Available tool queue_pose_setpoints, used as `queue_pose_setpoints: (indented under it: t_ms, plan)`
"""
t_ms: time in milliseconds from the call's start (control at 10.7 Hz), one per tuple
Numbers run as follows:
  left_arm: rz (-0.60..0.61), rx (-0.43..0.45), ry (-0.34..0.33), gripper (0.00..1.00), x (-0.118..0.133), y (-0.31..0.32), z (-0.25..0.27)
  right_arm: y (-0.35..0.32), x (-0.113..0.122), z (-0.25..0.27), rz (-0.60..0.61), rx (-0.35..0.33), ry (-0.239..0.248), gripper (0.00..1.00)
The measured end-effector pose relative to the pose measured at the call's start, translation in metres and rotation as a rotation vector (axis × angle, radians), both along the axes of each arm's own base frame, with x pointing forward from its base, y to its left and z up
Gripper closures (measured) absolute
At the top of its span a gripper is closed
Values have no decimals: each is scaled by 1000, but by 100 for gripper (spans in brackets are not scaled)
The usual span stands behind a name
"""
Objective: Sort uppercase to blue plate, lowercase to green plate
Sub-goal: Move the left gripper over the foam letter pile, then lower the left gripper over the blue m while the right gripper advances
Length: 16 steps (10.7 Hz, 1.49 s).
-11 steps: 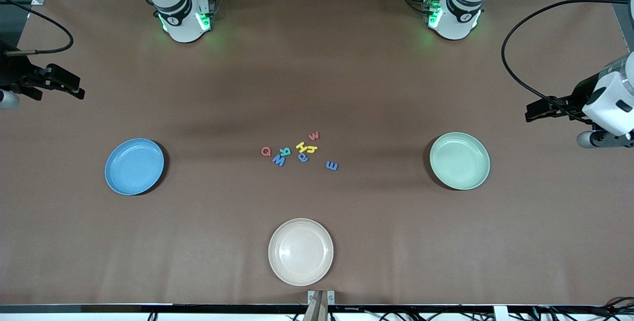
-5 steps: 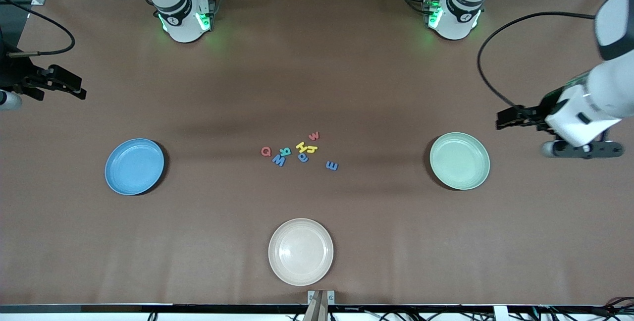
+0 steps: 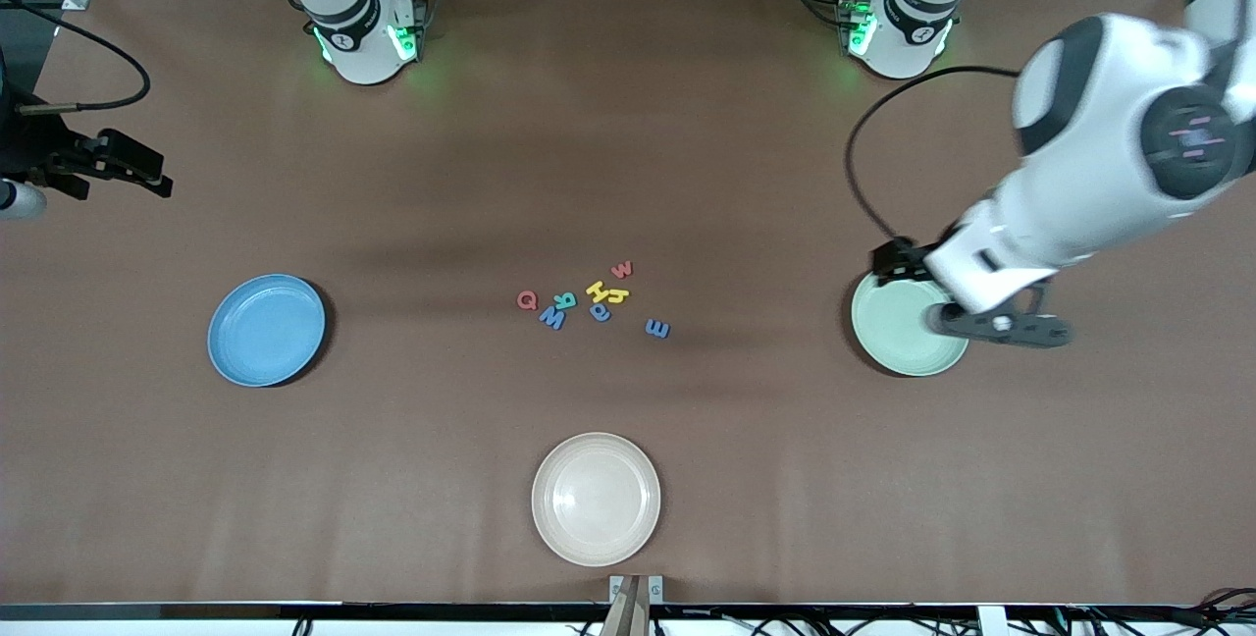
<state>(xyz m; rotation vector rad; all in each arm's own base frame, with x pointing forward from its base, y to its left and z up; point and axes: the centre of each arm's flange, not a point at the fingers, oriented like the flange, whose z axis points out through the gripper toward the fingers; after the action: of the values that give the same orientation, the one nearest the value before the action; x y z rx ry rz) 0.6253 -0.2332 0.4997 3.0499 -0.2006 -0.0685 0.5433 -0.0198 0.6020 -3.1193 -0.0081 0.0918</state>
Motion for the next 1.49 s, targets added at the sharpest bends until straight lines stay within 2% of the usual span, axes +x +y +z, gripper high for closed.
queue_pose_setpoints:
  t_ms: [186, 651, 1117, 1489]
  plan:
    - [18, -7, -15, 0, -4, -47, -26, 5, 1, -10, 8, 1, 20, 0]
    - [37, -32, -50, 0, -11, -117, -88, 8, 5, -42, 14, 1, 54, 0]
    - [8, -8, -86, 0, -36, -190, -161, 8, 12, -74, 14, 0, 76, 0]
    - [4, -23, -98, 0, -38, -207, -215, 9, 14, -104, 14, -1, 82, 0]
